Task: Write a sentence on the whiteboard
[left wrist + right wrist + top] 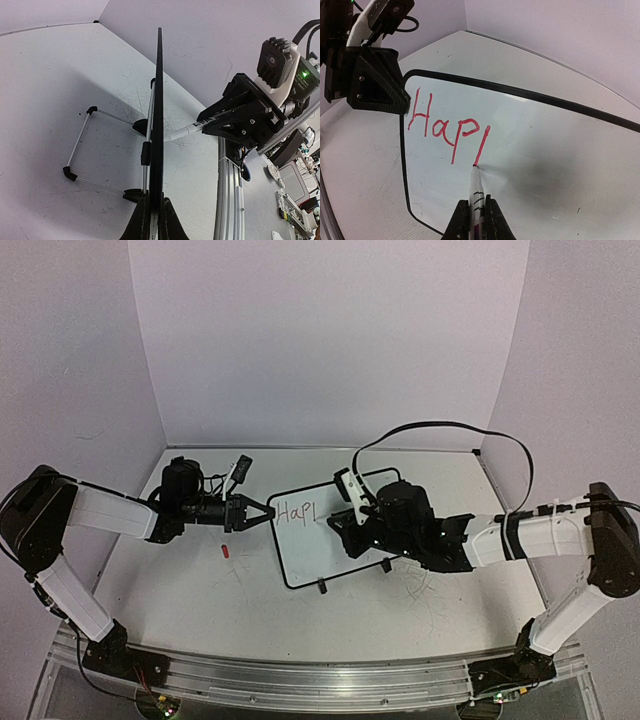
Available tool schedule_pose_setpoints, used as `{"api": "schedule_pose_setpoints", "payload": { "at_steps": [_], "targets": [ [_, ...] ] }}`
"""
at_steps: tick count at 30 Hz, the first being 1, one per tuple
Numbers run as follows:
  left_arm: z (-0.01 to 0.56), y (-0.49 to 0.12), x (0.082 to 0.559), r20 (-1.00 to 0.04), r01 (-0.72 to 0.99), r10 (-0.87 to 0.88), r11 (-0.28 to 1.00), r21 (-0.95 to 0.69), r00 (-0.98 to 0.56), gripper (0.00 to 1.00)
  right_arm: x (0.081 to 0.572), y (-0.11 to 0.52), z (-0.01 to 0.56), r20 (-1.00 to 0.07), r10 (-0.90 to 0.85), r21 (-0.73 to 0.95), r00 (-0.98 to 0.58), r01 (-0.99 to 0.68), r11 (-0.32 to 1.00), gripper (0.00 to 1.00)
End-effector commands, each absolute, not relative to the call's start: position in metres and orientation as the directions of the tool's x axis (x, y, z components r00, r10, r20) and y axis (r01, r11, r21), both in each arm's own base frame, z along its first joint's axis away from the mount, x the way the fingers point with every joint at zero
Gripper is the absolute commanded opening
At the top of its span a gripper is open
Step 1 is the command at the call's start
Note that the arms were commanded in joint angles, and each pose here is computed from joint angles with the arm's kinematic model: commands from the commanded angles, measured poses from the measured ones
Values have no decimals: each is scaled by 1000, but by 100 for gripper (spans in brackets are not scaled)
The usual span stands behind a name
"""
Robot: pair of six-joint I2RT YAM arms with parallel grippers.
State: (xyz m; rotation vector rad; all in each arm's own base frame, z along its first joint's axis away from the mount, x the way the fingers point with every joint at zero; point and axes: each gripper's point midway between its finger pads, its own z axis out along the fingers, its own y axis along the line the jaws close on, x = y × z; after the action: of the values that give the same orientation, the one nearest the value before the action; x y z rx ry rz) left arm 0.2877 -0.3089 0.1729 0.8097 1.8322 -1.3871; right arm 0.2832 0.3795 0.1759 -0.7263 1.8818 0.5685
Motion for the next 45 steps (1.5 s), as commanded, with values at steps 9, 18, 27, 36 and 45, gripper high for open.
{"api": "schedule_pose_setpoints", "payload": {
  "at_steps": [9,18,27,36,45],
  "targets": [
    [188,-312,283,-841,835,71,188,-517,-537,0,279,377,234,-961,-129,88,-243,-716,693,0],
    [190,-312,282,-842,837,69,186,-515,-534,0,297,387,234,-967,-141,47,-211,-693,719,0],
    [189,-312,282,-841,835,71,188,-516,-536,0,302,386,231,-967,-152,30,-207,-677,735,0],
    [189,-312,282,-841,835,71,187,-517,-537,0,305,387,227,-965,-158,25,-211,-669,743,0],
    [188,-312,282,-840,835,73,186,-518,-537,0,307,387,227,-965,-160,19,-209,-663,748,0]
  ]
}}
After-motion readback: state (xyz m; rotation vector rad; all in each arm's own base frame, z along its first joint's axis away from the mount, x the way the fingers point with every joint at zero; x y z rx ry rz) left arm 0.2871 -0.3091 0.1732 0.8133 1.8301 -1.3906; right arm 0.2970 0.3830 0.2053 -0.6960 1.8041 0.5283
